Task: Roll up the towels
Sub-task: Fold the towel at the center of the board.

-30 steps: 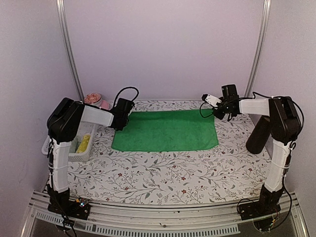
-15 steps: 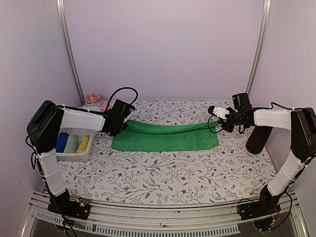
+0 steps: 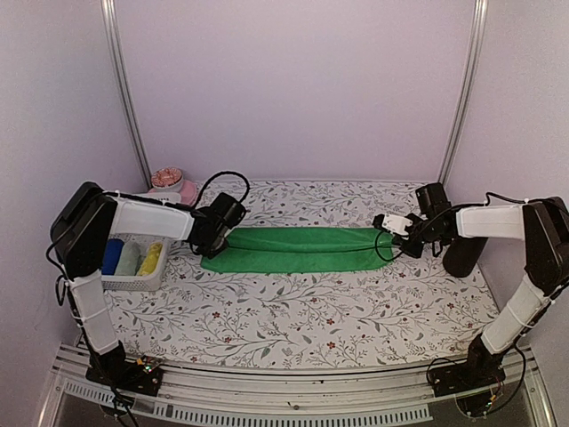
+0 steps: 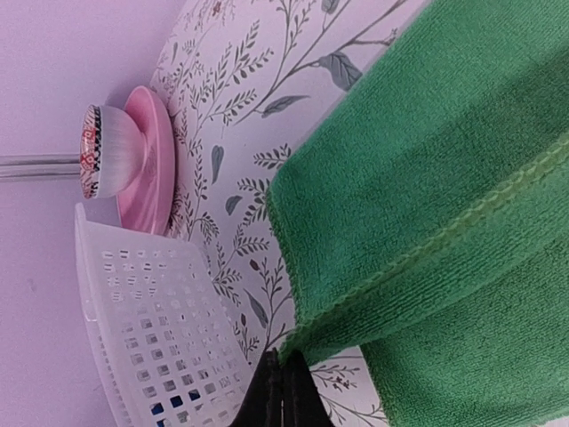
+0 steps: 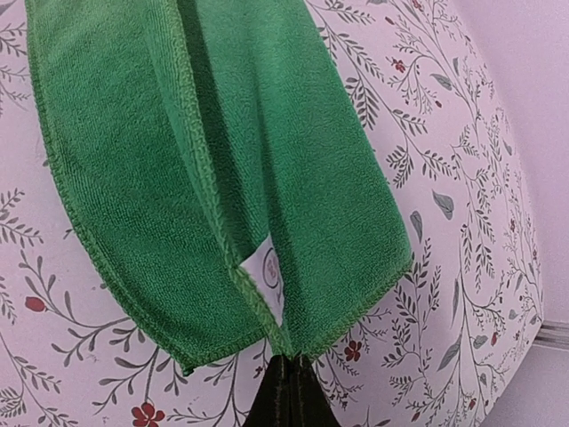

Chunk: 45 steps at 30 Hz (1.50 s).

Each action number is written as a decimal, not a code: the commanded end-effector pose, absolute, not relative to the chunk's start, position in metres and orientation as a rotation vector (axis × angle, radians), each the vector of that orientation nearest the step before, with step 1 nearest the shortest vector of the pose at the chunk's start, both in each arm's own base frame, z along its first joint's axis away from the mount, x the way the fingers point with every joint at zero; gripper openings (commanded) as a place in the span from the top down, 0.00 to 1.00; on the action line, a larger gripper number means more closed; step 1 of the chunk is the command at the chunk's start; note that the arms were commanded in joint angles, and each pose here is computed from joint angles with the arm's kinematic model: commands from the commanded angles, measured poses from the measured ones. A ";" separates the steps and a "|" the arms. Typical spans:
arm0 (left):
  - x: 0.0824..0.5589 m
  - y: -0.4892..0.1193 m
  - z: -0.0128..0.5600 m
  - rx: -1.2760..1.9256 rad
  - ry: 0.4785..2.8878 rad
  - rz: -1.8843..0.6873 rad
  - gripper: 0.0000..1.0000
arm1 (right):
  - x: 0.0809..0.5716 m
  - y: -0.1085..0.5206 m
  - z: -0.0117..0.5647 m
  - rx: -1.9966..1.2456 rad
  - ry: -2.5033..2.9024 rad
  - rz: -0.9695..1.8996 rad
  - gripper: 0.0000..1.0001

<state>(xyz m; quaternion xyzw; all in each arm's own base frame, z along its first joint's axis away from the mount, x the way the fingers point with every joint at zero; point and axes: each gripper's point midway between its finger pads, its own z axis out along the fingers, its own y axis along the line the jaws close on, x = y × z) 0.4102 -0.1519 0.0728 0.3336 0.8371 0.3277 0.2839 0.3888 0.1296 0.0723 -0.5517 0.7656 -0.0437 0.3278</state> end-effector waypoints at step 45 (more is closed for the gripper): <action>0.350 -0.149 0.058 0.925 2.396 0.804 1.00 | 0.331 0.126 0.041 -1.689 1.981 -0.060 0.98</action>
